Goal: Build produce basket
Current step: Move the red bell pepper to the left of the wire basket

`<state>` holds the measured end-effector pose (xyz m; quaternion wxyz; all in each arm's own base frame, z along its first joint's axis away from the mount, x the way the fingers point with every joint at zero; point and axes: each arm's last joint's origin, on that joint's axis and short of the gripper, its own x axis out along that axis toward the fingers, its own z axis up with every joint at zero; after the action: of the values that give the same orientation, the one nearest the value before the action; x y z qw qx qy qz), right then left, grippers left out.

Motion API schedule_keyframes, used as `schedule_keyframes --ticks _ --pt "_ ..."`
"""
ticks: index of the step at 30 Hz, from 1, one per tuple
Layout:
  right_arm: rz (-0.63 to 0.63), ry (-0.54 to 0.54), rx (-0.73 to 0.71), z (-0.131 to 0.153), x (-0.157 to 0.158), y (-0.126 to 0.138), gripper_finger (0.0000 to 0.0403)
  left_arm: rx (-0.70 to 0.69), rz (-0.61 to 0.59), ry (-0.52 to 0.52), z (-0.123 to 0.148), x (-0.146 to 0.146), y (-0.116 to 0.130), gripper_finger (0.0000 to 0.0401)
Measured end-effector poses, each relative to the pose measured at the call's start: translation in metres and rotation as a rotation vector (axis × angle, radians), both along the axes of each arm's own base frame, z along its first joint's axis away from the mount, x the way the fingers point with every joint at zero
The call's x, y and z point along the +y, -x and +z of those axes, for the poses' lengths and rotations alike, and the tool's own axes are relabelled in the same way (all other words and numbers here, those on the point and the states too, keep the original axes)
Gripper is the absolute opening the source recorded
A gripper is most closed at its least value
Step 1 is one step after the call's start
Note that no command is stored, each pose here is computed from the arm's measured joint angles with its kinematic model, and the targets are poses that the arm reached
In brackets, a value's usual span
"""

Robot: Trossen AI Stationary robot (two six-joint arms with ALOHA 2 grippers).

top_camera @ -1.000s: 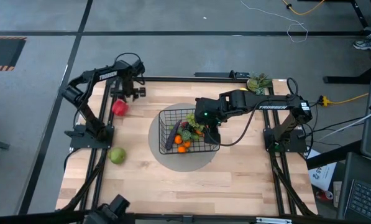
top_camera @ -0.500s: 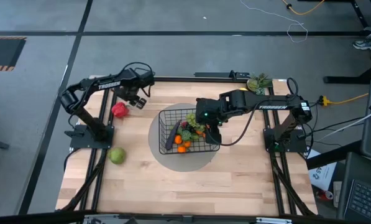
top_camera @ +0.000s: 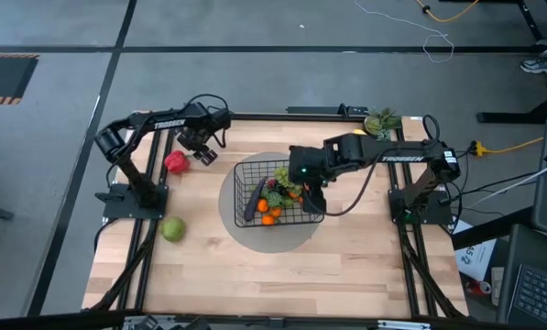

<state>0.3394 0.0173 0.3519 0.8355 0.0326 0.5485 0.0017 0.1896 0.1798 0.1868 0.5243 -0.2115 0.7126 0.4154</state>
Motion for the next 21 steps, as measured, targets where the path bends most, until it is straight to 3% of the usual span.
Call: schedule_keyframes --ticks 6,21 --pt "0.008 0.000 0.000 0.000 0.003 0.000 0.0216 0.040 -0.019 0.068 -0.008 0.000 0.000 0.0172" --pt "0.018 -0.002 0.005 0.000 0.008 0.001 0.0216 0.082 -0.028 0.098 -0.012 0.003 0.004 0.0172"
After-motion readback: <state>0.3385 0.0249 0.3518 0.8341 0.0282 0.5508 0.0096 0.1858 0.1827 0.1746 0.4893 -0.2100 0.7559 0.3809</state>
